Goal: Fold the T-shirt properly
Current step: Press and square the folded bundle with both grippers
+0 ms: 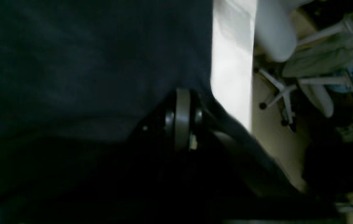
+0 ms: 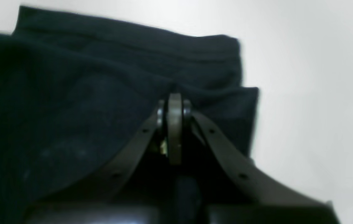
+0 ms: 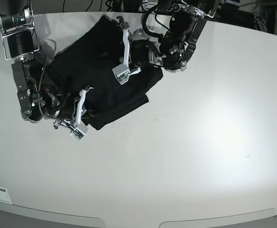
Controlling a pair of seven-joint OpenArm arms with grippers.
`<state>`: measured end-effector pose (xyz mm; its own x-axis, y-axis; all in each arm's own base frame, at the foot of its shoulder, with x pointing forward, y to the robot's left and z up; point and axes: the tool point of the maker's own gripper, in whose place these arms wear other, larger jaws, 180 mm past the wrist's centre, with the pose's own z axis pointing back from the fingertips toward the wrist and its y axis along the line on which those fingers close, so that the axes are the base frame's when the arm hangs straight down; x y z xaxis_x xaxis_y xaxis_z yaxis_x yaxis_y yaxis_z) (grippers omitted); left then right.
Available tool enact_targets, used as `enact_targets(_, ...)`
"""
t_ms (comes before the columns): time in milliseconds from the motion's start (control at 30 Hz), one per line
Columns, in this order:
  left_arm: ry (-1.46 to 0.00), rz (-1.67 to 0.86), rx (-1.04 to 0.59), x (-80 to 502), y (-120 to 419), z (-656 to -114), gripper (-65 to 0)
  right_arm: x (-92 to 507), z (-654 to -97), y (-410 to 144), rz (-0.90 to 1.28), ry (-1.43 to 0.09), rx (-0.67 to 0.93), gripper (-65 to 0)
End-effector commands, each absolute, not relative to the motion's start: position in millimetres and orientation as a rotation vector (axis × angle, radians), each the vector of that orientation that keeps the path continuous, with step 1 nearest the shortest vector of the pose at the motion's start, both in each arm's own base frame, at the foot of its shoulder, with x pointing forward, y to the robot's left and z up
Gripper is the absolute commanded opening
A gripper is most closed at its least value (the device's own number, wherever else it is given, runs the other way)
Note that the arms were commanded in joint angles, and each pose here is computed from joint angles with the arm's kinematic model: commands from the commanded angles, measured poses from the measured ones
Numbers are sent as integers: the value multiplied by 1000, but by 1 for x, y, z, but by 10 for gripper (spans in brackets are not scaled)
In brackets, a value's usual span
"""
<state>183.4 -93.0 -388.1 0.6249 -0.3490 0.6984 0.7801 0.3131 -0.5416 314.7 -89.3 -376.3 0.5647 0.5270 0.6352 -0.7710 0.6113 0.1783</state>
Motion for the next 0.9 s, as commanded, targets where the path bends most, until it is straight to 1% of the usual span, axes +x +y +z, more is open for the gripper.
enact_targets(0,-493,-796,-916,202,-82,-399,-650,320,-367,-103,807,-590,442,-650)
enact_targets(133,-482,-800,-825,244,-54,-412,-650,305,-366,-126,778,-553,455,-650)
enact_targets(233,-543,-806,-769,281,-35,-402,-650,280,-369,-146,728,-507,479,-650)
enact_targets(300,-601,-819,-743,305,-28,-389,-650,268,-369,-154,679,-509,500,-650)
enact_targets(400,-678,-858,-706,337,-28,-368,-650,256,-365,-162,582,-547,535,-650)
enact_targets(500,-712,-903,-681,358,-31,-348,-650,251,-362,-171,504,-597,518,-650)
enact_targets(633,-778,-932,-643,389,-28,-312,-650,268,-335,-193,413,-731,476,-650)
enact_targets(700,-795,-891,-639,404,-21,-294,-650,274,-317,-204,404,-794,442,-650)
enact_targets(767,-809,-844,-663,415,-12,-276,-650,278,-305,-211,400,-835,414,-650)
enact_targets(867,-809,-768,-756,417,10,-254,-650,282,-303,-217,403,-856,372,-650)
